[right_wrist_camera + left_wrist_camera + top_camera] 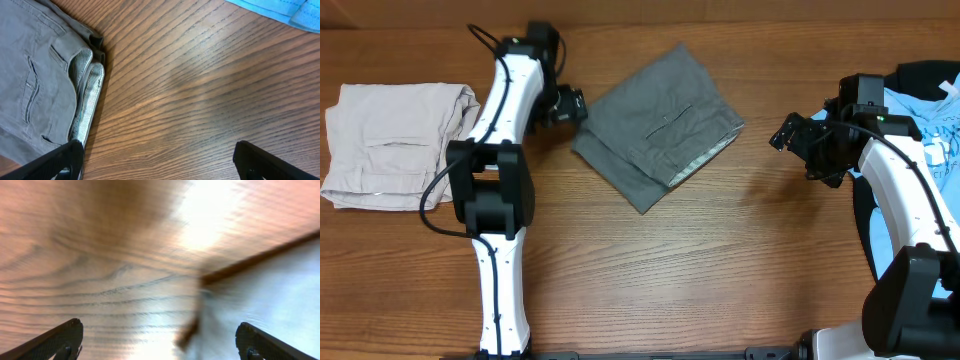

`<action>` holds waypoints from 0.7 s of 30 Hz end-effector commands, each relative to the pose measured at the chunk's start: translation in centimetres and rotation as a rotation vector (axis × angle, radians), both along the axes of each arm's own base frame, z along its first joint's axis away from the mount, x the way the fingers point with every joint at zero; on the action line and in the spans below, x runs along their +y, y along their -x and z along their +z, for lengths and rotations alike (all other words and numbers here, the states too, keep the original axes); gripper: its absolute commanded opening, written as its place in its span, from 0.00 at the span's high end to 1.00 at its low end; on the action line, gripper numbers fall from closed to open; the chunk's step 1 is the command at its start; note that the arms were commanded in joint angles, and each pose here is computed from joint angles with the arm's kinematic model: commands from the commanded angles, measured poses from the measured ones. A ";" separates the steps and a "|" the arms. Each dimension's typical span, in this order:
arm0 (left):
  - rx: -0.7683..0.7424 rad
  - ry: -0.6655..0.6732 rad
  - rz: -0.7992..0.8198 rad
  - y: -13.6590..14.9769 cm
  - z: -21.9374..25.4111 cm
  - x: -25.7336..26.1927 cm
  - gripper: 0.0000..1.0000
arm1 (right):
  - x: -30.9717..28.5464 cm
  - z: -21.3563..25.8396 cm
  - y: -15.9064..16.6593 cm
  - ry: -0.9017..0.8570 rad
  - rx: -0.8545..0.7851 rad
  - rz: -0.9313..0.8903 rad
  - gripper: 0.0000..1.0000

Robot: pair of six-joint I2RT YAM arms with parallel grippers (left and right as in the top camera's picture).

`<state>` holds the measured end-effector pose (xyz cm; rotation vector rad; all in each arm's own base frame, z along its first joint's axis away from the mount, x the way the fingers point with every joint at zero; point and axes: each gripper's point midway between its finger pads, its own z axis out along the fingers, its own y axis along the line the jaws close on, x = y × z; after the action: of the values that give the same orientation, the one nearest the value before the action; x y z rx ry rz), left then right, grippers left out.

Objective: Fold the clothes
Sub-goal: 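Grasp the folded trousers with the left gripper and drag them leftward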

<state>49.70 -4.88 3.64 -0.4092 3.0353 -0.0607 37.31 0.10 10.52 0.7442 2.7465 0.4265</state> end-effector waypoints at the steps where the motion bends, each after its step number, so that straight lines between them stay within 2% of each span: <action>1: -0.132 0.064 -0.075 -1.1 7.8 -2.9 0.03 | -0.2 0.4 -0.3 0.012 -0.016 0.000 0.00; 2: -0.138 0.070 -0.086 -0.7 9.1 -3.5 0.08 | -0.2 0.4 -0.3 0.012 -0.016 0.000 0.00; 3: -0.140 0.071 -0.101 -0.1 10.1 -4.1 0.18 | -0.2 0.4 -0.3 0.012 -0.016 0.000 0.00; 4: -0.135 0.071 -0.118 0.6 10.7 -4.9 0.39 | -0.2 0.4 -0.3 0.012 -0.016 0.000 0.00; 5: -0.128 0.071 -0.134 1.1 11.1 -5.6 0.55 | -0.2 0.4 -0.3 0.012 -0.016 0.000 0.00; 6: -0.099 0.071 -0.175 2.5 11.2 -7.5 0.93 | -0.2 0.4 -0.3 0.012 -0.016 0.000 0.00; 7: -0.082 0.069 -0.200 3.2 11.2 -8.6 0.96 | -0.2 0.4 -0.3 0.012 -0.016 0.000 0.00; 15: -0.035 0.066 -0.405 7.1 8.3 -18.0 0.96 | -0.2 0.4 -0.3 0.012 -0.016 0.000 0.00; 21: -0.026 0.069 -0.438 9.4 4.5 -23.0 0.96 | -0.2 0.4 -0.3 0.012 -0.016 0.000 0.00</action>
<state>41.53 -27.01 9.70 0.2977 3.0082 -0.2043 37.30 0.10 10.52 0.7449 2.7467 0.4266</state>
